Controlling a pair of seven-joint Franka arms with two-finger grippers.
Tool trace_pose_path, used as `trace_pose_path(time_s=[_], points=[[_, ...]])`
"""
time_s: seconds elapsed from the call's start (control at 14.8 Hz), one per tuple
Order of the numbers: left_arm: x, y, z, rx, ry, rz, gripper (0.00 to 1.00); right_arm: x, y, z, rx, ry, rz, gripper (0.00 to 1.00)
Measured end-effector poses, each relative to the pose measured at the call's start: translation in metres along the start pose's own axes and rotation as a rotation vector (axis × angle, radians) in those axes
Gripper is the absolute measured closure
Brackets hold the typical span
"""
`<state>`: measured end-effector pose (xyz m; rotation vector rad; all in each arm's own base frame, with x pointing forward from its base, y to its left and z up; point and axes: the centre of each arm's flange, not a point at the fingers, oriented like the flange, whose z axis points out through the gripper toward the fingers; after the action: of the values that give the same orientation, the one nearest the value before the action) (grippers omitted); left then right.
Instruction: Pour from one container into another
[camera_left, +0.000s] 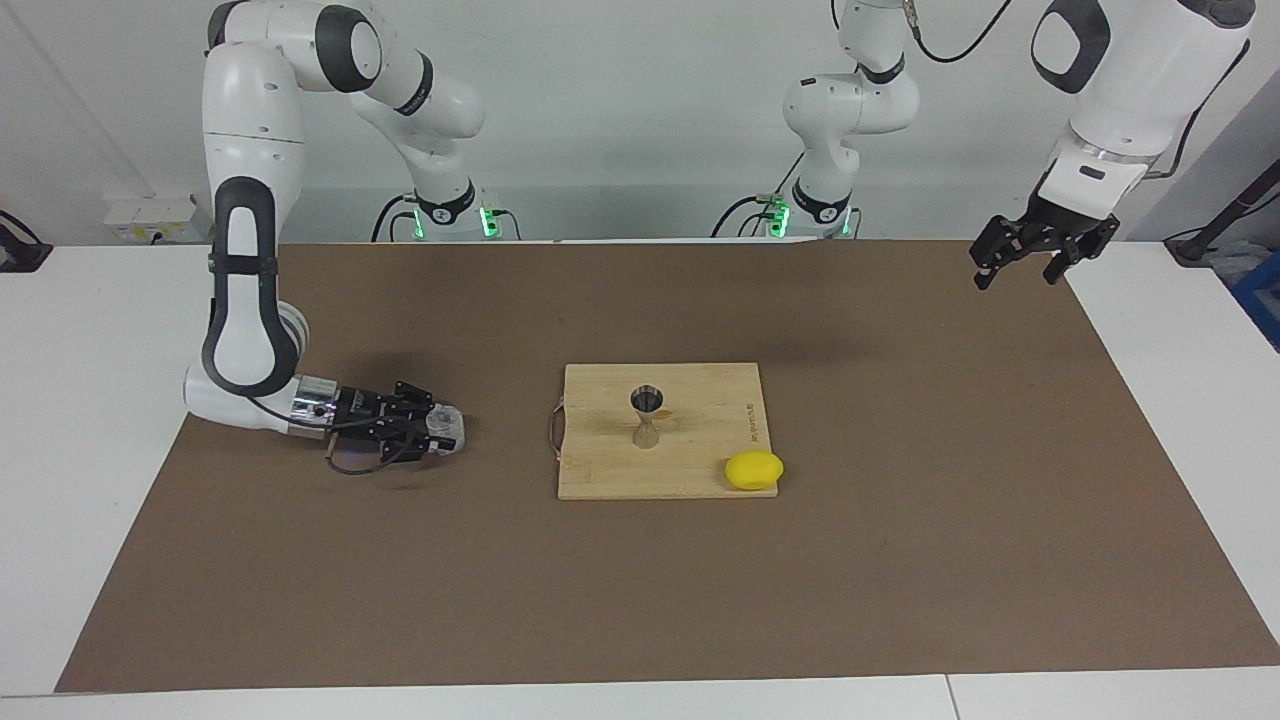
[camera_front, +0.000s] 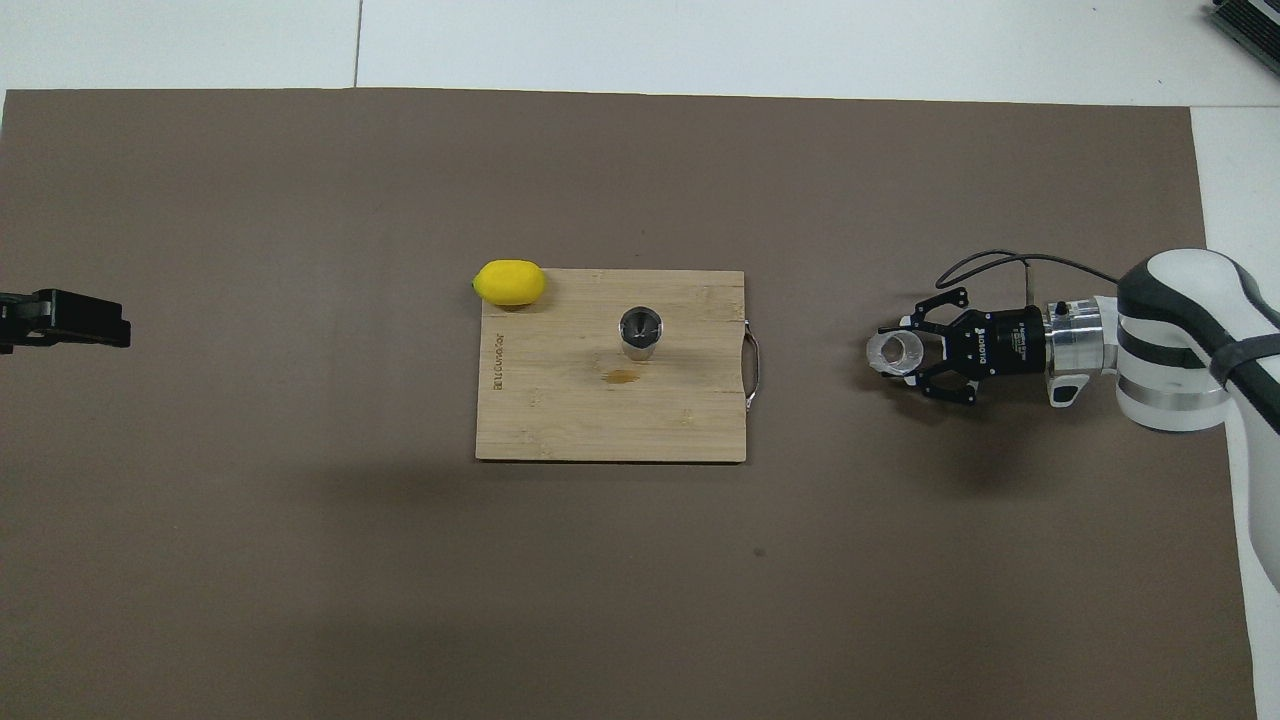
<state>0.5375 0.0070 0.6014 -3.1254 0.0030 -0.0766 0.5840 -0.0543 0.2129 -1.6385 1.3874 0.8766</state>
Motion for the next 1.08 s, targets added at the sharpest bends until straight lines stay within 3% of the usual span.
trace_pose_path(time_s=[0.27, 0.34, 0.54, 0.74, 1.08], points=[[0.0, 0.001, 0.0, 0.0, 0.001, 0.002, 0.0, -0.002, -0.001, 0.004, -0.037, 0.018, -0.019, 0.05], [0.0, 0.002, 0.0, 0.0, 0.001, 0.003, 0.0, -0.004, -0.003, 0.001, -0.05, 0.031, -0.032, 0.0], [0.0, 0.002, -0.001, 0.0, 0.001, 0.003, 0.0, -0.022, -0.014, -0.014, -0.087, 0.081, -0.068, 0.0], [0.0, 0.002, -0.001, 0.0, 0.001, 0.004, 0.0, -0.062, -0.026, -0.042, -0.12, 0.178, -0.116, 0.0], [0.0, 0.002, -0.001, 0.0, 0.002, 0.004, 0.0, -0.149, -0.038, -0.081, -0.26, 0.469, -0.317, 0.0]])
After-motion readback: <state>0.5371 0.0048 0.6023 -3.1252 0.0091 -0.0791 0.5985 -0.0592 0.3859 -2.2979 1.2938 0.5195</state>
